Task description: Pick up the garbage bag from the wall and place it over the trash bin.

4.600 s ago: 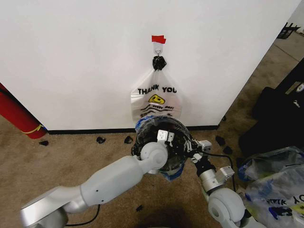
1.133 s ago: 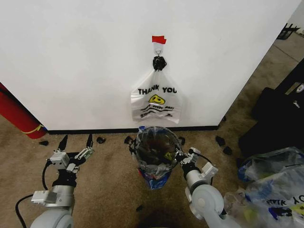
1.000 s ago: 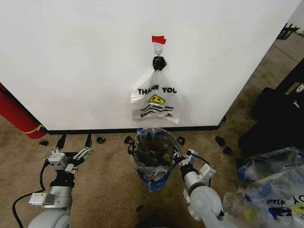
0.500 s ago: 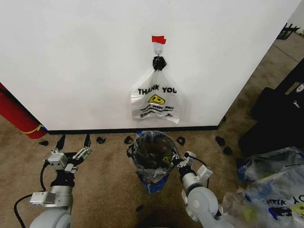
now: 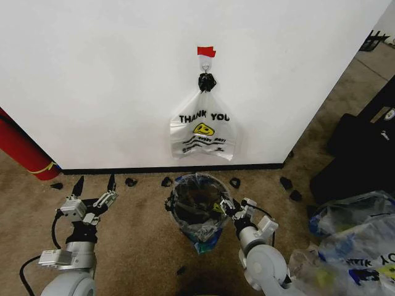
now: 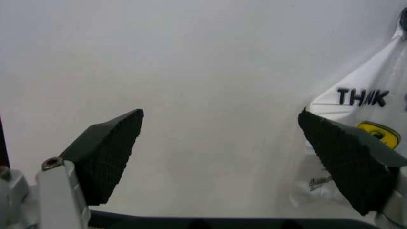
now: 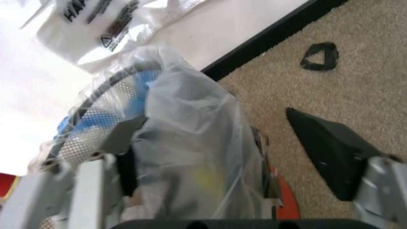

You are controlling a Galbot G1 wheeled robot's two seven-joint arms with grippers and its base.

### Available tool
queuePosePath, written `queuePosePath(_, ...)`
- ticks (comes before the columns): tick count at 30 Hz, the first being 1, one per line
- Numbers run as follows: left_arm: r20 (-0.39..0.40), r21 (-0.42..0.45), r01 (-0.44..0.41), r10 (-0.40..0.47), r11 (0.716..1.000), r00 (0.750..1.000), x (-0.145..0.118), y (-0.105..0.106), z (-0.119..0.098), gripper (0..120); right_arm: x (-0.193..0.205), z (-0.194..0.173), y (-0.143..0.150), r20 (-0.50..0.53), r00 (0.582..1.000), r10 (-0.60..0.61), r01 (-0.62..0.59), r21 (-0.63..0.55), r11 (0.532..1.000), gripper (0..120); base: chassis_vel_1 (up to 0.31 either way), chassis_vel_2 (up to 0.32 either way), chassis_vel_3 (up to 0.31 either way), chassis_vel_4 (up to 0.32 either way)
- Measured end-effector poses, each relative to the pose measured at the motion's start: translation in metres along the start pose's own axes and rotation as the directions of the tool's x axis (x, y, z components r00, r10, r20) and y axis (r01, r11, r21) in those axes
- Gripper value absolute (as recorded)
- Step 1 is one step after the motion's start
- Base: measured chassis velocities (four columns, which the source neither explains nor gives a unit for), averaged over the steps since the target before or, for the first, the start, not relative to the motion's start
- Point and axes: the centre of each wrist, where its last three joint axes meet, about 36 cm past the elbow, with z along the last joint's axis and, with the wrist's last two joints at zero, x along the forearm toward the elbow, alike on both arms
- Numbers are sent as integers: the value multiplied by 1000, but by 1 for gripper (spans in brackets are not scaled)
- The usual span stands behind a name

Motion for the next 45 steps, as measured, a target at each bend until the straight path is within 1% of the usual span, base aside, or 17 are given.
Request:
queuePosePath(1, 0, 0, 0, 0, 1000, 1000, 0, 0, 0, 96, 0, 0, 0, 0, 1000, 0, 0, 0, 1000, 79, 0, 0, 0, 0)
queuePosePath(6, 7, -2, -4, 4, 1000, 1000, 2, -2, -6, 96, 1, 0, 0, -4, 1000, -12, 12, -15, 1000, 98, 0, 0, 0, 0)
queuePosePath(11, 6, -9, -9, 9, 1000, 1000, 3, -2, -7, 96, 1, -2, -1, -15, 1000, -4, 4, -39, 999, 100, 0, 0, 0, 0)
queuePosePath(17, 3, -10, -18, 18, 1000, 1000, 5, -6, -7, 96, 1, -2, -8, -21, 1000, 3, -4, -19, 1000, 100, 0, 0, 0, 0)
queuePosePath(20, -2, -5, -28, 28, 1000, 1000, 5, -10, -6, 96, 1, -1, -13, -14, 1000, 0, 1, 27, 1000, 100, 0, 0, 0, 0)
queuePosePath(23, -8, 3, -44, 44, 999, 999, 5, -16, -7, 96, 1, 3, -20, 29, 999, -37, 33, 146, 989, 100, 0, 0, 0, 0)
queuePosePath(24, -8, 3, -44, 44, 999, 999, 5, -16, -7, 96, 1, 3, -20, 29, 999, -37, 33, 146, 989, 100, 0, 0, 0, 0)
queuePosePath(26, -13, 4, -53, 53, 999, 999, 5, -18, -6, 96, 1, 8, -27, 62, 995, -72, 55, 243, 968, 100, 0, 0, 0, 0)
queuePosePath(28, -17, 8, -59, 59, 998, 998, 4, -20, -6, 96, 0, 10, -34, 77, 992, -99, 71, 308, 949, 100, 0, 0, 0, 0)
queuePosePath(32, -25, 14, -68, 68, 998, 997, 3, -23, -5, 96, -2, 13, -43, 92, 988, -121, 80, 362, 929, 100, 0, 0, 0, 0)
queuePosePath(34, -31, 17, -74, 75, 997, 997, 3, -25, -4, 96, -4, 17, -52, 115, 983, -143, 83, 417, 905, 100, 0, 0, 0, 0)
queuePosePath(37, -39, 18, -90, 91, 996, 995, 5, -30, -4, 96, -9, 25, -76, 161, 961, -226, 99, 563, 820, 100, 0, 0, 0, 0)
queuePosePath(38, -39, 18, -90, 91, 996, 995, 5, -30, -4, 96, -9, 25, -76, 161, 961, -226, 99, 563, 820, 100, 0, 0, 0, 0)
queuePosePath(40, -43, 19, -97, 98, 995, 994, 6, -31, -3, 96, -12, 27, -86, 171, 949, -266, 108, 615, 781, 100, 0, 0, 0, 0)
queuePosePath(42, -47, 21, -107, 107, 994, 993, 6, -34, -2, 96, -15, 28, -95, 178, 935, -308, 124, 648, 752, 100, 0, 0, 0, 0)
queuePosePath(43, -49, 21, -111, 112, 994, 992, 6, -35, -1, 96, -15, 28, -97, 181, 931, -318, 134, 640, 757, 100, 0, 0, 0, 0)
queuePosePath(45, -54, 21, -124, 125, 992, 991, 8, -39, 0, 96, -14, 28, -95, 181, 936, -302, 158, 550, 820, 100, 0, 0, 0, 0)
